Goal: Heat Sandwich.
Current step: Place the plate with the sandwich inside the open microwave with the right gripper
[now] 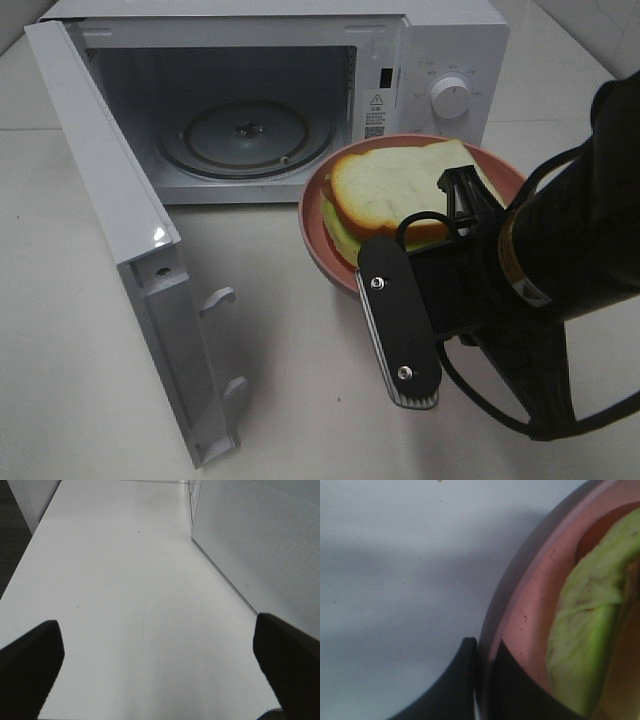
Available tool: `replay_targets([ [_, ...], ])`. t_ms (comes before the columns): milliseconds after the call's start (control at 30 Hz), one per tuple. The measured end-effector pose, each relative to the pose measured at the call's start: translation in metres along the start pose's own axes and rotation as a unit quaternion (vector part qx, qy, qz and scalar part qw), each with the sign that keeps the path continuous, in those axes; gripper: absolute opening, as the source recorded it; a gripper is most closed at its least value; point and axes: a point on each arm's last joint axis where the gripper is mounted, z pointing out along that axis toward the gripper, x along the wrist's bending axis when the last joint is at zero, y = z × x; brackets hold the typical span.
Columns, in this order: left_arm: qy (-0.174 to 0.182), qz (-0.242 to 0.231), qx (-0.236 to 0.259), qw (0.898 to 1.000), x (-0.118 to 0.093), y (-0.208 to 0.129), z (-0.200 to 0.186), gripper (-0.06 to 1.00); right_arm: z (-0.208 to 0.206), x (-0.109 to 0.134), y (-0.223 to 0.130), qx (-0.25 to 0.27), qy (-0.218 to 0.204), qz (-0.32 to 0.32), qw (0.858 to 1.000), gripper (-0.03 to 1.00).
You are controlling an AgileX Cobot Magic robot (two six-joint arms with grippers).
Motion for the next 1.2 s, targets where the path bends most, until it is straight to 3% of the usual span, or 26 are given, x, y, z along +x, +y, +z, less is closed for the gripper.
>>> replay_targets([
  [333,0.0,0.0,0.0,1.0,0.0,0.0,0.0,0.97,0.008,-0.011,-0.012,-0.037,0.009,-0.092,0.995,0.04],
  [667,0.0,0.0,0.0,1.0,0.0,0.0,0.0,0.97,0.016,-0.019,-0.033,-0.055,0.027,-0.189,0.98,0.04],
  [1200,0.0,0.0,0.0,1.0,0.0,0.0,0.0,0.97,0.017,-0.021,-0.034,-0.08,0.027,-0.191,0.978,0.04],
])
